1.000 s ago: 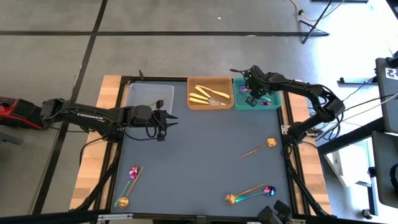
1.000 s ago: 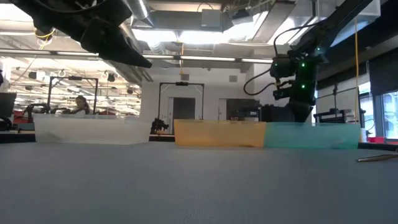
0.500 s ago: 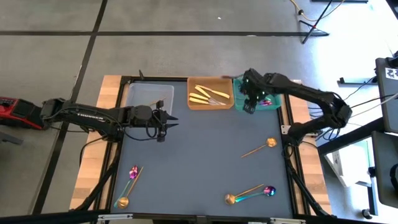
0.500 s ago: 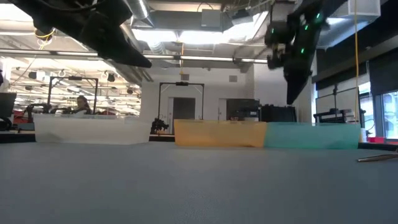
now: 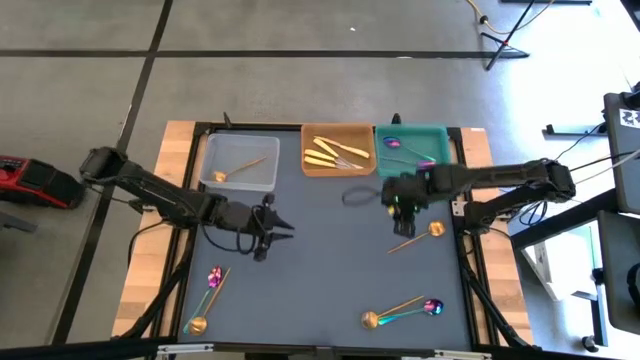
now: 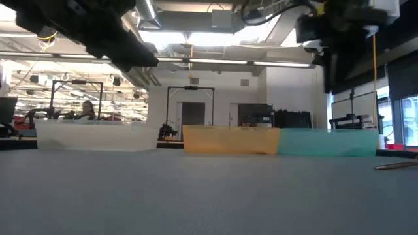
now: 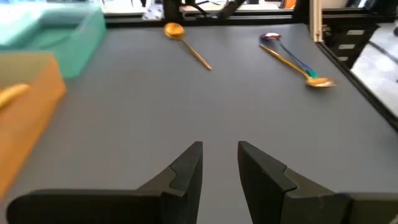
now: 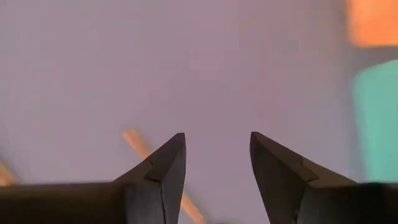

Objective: Sort silverware by color (type)
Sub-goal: Put the gold spoon into the white bin

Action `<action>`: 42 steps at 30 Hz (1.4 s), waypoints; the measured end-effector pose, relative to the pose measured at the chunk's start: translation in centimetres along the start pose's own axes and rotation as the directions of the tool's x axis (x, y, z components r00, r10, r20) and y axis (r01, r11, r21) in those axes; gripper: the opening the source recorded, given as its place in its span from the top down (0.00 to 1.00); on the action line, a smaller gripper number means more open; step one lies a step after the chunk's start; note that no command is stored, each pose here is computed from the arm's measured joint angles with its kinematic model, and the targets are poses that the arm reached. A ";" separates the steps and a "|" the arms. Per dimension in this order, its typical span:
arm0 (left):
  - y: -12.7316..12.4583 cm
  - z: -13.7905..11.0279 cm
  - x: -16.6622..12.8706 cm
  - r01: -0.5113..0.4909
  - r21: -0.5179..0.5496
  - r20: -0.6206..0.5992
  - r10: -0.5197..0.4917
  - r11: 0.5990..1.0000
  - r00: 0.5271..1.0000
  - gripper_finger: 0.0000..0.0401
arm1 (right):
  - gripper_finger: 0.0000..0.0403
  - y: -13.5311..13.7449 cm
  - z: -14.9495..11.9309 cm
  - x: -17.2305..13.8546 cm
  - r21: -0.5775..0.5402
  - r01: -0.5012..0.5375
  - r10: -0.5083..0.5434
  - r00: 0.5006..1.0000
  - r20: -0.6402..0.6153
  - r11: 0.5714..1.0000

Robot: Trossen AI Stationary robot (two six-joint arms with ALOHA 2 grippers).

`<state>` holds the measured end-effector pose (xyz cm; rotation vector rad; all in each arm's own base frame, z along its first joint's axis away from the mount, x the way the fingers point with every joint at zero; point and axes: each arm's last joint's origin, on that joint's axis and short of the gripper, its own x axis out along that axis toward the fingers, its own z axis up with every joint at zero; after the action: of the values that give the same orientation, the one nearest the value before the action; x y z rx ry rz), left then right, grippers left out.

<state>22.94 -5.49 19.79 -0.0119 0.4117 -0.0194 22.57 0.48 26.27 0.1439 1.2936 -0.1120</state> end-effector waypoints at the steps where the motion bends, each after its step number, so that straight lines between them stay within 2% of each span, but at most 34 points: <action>1: -0.5 -0.2 0.1 0.005 -0.010 -0.004 -0.006 1.000 1.000 0.76 | 0.59 0.8 -0.4 0.3 -0.008 -0.003 0.003 1.000 -0.015 1.000; 8: -3.1 -1.3 0.1 -0.003 -0.084 -0.028 0.001 0.996 1.000 0.76 | 0.59 4.0 -3.5 2.6 -0.061 0.034 -0.040 0.993 -0.112 0.998; 14: -4.6 -1.6 -0.5 -0.003 -0.119 -0.017 0.001 0.993 1.000 0.76 | 0.59 4.0 -6.1 5.0 -0.017 0.084 -0.085 0.974 -0.208 0.996; 19: -5.4 -1.7 -0.8 -0.010 -0.107 -0.004 0.010 0.994 1.000 0.76 | 0.59 3.6 -7.5 6.7 0.030 0.071 -0.060 0.961 -0.271 0.997; 27: -5.7 -1.7 -1.0 -0.011 -0.104 0.007 0.012 0.994 1.000 0.76 | 0.59 3.9 -7.5 9.0 0.029 0.050 -0.039 0.953 -0.301 0.998; 35: -5.7 -1.6 -1.0 -0.011 -0.105 0.008 0.012 0.994 1.000 0.76 | 0.59 4.3 -7.1 11.3 -0.056 0.050 -0.067 0.930 -0.362 0.997; 38: -5.7 -1.6 -1.0 -0.012 -0.105 0.009 0.013 0.994 1.000 0.76 | 0.64 4.3 -7.1 11.5 -0.056 0.050 -0.068 0.926 -0.372 0.997; 42: -5.7 -1.6 -1.0 -0.013 -0.105 0.008 0.014 0.994 1.000 0.76 | 0.77 4.3 -7.1 11.6 -0.064 0.053 -0.073 0.928 -0.366 0.997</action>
<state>21.32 -11.13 18.75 -0.1128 0.4033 0.0153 19.66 5.90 13.41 0.0795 1.6761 -0.1085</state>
